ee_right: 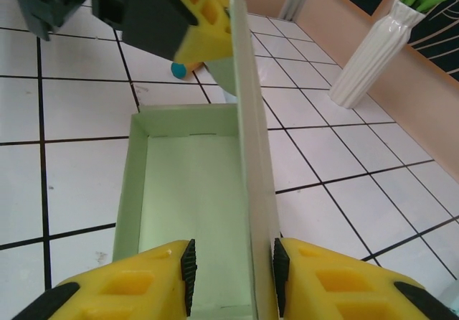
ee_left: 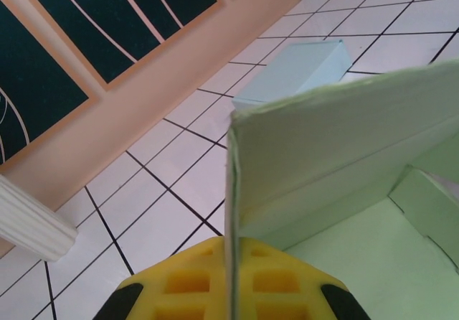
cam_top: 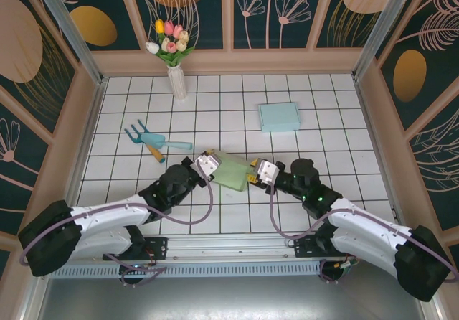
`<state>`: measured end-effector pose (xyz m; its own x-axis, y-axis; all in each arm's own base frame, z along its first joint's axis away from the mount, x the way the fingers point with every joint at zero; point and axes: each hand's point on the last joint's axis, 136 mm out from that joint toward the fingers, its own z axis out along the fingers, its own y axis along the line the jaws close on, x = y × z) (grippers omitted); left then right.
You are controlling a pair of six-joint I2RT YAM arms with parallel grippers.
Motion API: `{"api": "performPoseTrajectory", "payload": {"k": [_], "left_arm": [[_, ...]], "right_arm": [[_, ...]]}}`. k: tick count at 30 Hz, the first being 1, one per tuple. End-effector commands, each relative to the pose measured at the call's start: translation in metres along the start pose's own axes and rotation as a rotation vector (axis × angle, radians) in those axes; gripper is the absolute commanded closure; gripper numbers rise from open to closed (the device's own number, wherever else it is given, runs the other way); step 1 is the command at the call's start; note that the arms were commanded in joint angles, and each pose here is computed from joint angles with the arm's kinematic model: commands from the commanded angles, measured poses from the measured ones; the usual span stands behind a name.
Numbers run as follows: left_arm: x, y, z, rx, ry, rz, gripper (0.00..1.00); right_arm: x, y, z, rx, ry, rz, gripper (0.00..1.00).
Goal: Fold the paper box
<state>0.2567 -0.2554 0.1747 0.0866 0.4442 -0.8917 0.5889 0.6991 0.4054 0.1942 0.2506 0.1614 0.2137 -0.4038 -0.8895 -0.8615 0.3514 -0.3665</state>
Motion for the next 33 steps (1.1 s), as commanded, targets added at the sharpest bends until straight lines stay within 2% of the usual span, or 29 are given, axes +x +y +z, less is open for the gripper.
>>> {"api": "performPoseTrajectory", "payload": {"k": [1,6,9,12,20,23,28,31,33], "left_arm": [[-0.022,0.017,0.01,-0.052,-0.054,-0.008,1.0],[-0.009,0.016,0.025,-0.037,-0.029,-0.039,1.0],[0.005,0.013,0.035,-0.012,0.007,0.006,1.0],[0.02,0.014,0.043,0.016,0.03,0.068,1.0],[0.023,0.004,0.062,0.186,-0.022,0.168,1.0],[0.023,0.012,0.069,0.199,-0.026,0.183,1.0],[0.021,0.02,0.075,0.233,-0.041,0.195,1.0],[0.016,0.016,0.076,0.281,-0.052,0.204,1.0],[0.012,0.012,0.075,0.312,-0.071,0.218,1.0]], "right_arm": [[-0.006,0.006,0.002,-0.022,-0.039,-0.021,0.63],[0.003,-0.007,0.005,0.052,0.013,0.013,0.6],[0.007,-0.018,0.0,0.11,0.073,-0.007,0.56],[0.001,-0.032,-0.008,0.19,0.065,-0.004,0.52],[-0.001,-0.036,-0.019,0.24,0.065,-0.151,0.46],[-0.017,-0.052,-0.025,0.299,0.065,-0.199,0.45],[-0.074,-0.085,-0.042,0.386,0.018,-0.306,0.39],[-0.076,-0.112,-0.049,0.429,0.102,-0.39,0.38],[-0.065,-0.123,-0.05,0.362,0.134,-0.44,0.38]]}}
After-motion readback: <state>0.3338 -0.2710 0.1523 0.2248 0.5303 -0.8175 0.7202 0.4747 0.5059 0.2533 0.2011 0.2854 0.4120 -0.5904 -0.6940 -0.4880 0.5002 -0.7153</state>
